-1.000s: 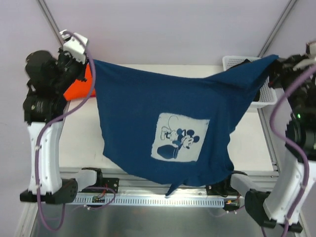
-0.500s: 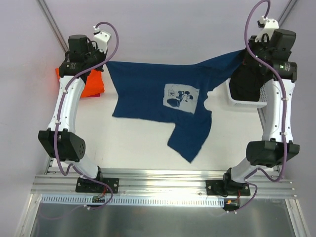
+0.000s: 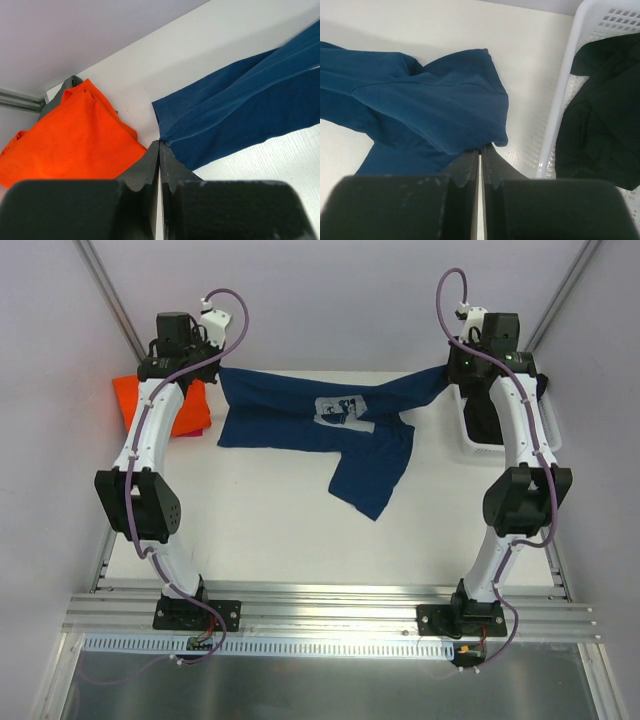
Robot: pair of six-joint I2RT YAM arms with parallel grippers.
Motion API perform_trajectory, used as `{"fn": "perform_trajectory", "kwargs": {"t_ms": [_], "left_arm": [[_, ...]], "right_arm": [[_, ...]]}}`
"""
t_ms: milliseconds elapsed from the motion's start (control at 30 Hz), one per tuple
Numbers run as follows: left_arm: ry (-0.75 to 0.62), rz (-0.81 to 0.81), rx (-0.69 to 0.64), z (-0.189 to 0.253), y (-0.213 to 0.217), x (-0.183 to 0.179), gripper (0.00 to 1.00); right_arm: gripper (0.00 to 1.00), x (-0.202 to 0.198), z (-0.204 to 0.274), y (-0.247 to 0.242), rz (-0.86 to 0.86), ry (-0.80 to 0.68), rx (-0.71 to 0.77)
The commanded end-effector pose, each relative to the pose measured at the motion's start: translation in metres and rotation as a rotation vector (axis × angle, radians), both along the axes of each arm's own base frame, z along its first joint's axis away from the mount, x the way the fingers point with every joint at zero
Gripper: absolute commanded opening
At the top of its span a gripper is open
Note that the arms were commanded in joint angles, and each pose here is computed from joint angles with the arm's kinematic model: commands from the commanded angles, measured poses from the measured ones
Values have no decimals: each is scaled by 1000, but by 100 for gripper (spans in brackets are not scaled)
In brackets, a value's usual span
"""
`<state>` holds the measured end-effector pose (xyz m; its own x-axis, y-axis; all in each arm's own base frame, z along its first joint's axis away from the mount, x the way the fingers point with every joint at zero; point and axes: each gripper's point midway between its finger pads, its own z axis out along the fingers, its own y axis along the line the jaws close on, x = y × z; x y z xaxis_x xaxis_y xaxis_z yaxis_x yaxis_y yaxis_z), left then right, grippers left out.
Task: Fold and stack the t-shirts
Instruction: Flatten out the tshirt
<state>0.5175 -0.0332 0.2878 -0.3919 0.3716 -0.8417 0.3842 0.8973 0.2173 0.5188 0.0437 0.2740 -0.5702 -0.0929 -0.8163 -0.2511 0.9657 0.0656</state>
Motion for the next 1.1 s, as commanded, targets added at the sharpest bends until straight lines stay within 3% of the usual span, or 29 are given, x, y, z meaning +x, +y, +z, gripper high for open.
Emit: {"fn": "perform_trajectory", "kwargs": {"t_ms": [0, 167, 300, 333, 400, 433, 500, 533, 633, 667, 867, 1067], "left_arm": [[-77, -1, 1, 25, 4, 2, 0], [-135, -3, -11, 55, 3, -17, 0], [-251, -18, -51, 113, -3, -68, 0], [-268, -19, -61, 121, -4, -78, 0], [-337, -32, -68, 147, -7, -113, 0], [-358, -33, -68, 154, -7, -125, 0], [-413, -42, -76, 169, -9, -161, 0], [-426, -53, -82, 170, -11, -174, 0], [-469, -71, -115, 170, -15, -221, 0], [-490, -82, -131, 169, -18, -243, 0], [-589, -73, -175, 188, -18, -302, 0], [-646, -42, -82, 217, -6, -296, 0]], "right_arm": [[0, -1, 54, 9, 25, -144, -29], [0, -22, 95, 7, 4, -218, -15], [0, -73, 150, 7, 12, -327, -5], [0, -100, 179, 6, 11, -395, -3], [0, -130, 193, 3, 1, -433, -9], [0, -165, 219, 1, -3, -509, -8], [1, -192, 214, -3, -29, -508, 0], [0, -231, 230, -3, -36, -567, 34], [0, -276, 204, 0, -39, -504, 81], [0, -306, 203, -1, -36, -531, 84], [0, -363, 203, -17, -96, -600, 30], [0, -365, 260, -31, -154, -737, -24]]}}
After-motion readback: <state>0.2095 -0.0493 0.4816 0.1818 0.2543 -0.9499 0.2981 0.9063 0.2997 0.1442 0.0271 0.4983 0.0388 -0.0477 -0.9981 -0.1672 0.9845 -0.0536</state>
